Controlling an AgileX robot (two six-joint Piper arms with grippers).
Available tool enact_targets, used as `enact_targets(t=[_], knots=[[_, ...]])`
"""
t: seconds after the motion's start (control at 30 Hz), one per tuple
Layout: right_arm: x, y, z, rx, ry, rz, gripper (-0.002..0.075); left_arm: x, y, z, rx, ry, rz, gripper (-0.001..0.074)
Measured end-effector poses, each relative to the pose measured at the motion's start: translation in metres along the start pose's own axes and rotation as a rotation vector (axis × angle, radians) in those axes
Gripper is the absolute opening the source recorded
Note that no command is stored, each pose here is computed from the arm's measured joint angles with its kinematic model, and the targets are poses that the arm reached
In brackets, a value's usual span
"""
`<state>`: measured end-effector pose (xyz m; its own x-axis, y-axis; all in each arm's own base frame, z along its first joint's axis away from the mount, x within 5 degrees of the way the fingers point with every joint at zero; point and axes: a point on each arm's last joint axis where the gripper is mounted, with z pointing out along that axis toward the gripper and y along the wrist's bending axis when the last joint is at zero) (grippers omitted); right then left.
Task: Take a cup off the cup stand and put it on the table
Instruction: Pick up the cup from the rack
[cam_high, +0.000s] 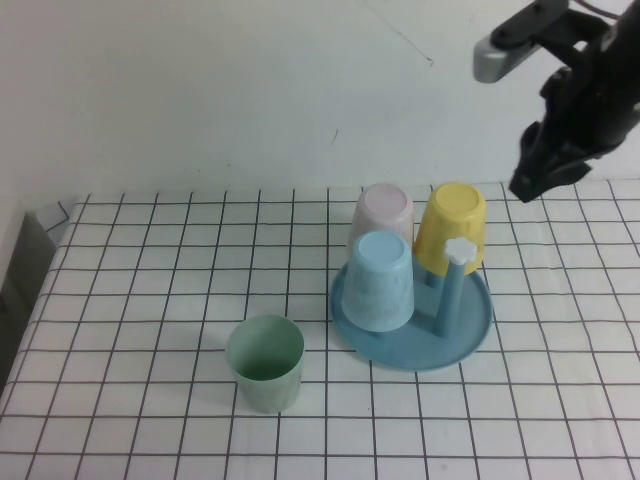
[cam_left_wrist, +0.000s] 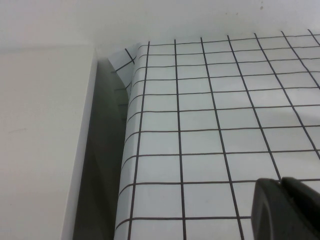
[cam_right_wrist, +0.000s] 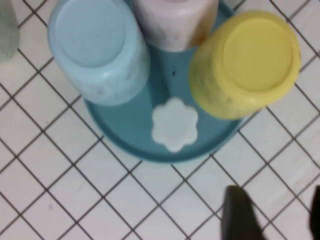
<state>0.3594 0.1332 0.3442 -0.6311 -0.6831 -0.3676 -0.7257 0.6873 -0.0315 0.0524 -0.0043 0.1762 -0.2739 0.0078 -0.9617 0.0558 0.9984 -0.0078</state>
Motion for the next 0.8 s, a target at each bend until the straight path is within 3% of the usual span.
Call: enact_targets(t=[0.13, 0.23, 0.8], knots=[[-0.022, -0.004, 0.019, -0.009, -0.012, 0.022, 0.0559, 0.000, 0.000, 0.000, 0.000, 0.000, 0.000, -0.0004], [-0.032, -0.009, 0.027, -0.006, -0.021, 0.053, 0.0652, 0.000, 0.000, 0.000, 0.000, 0.000, 0.000, -0.0004], [-0.044, -0.023, 0.079, -0.035, 0.035, 0.080, 0.0692, 0.000, 0.000, 0.000, 0.000, 0.000, 0.000, -0.0004]])
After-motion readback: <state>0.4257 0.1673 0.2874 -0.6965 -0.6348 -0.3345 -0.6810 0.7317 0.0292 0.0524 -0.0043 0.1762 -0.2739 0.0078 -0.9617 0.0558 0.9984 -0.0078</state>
